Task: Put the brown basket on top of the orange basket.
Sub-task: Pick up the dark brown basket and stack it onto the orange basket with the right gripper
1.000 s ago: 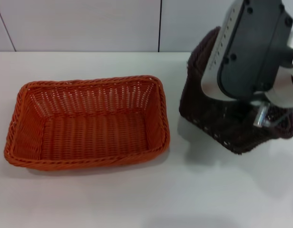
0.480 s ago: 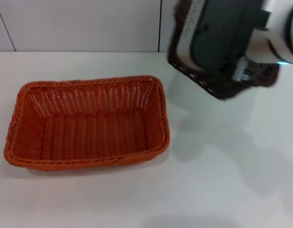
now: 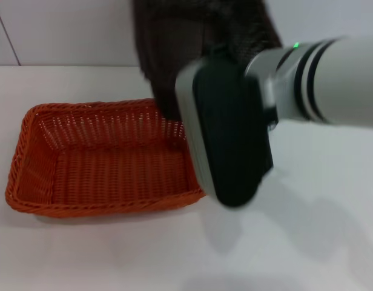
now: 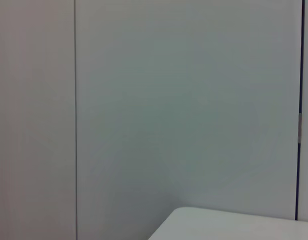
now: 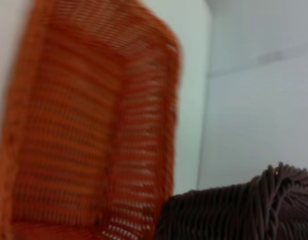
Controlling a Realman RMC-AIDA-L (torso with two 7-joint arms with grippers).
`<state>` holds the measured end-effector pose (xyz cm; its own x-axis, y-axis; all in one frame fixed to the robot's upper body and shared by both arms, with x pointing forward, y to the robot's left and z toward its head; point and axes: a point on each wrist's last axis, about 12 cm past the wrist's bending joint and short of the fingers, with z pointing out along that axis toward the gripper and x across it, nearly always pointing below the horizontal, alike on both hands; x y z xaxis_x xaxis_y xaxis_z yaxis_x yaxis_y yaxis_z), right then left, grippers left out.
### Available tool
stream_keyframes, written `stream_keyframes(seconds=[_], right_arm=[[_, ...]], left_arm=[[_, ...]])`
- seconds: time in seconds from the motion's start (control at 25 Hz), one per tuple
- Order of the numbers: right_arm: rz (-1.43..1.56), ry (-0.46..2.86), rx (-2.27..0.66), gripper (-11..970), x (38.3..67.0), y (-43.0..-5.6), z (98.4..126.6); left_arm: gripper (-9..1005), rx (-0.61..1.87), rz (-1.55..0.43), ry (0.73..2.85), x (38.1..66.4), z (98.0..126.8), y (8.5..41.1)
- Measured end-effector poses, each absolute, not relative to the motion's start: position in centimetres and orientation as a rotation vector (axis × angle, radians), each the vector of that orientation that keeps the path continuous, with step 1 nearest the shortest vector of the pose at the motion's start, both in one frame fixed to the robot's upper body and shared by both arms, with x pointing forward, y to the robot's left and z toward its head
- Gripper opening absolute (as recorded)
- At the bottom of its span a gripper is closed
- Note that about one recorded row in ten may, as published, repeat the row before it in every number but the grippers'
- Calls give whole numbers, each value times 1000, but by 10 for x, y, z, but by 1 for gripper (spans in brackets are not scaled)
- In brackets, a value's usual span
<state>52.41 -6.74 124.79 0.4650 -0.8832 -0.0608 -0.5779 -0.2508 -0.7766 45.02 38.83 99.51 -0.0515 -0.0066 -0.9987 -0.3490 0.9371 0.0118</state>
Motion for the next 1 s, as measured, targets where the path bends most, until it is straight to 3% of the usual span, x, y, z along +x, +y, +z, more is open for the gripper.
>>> stream_keyframes(seconds=[0.36,1.0], right_arm=[[-690,791,-2078,218,506,-81,1255],[-826,589,-2173,221,504,-99,1226]], left_arm=[[791,-304,284,1609,451,994,388],[791,-340,259,1616,452,992,386]])
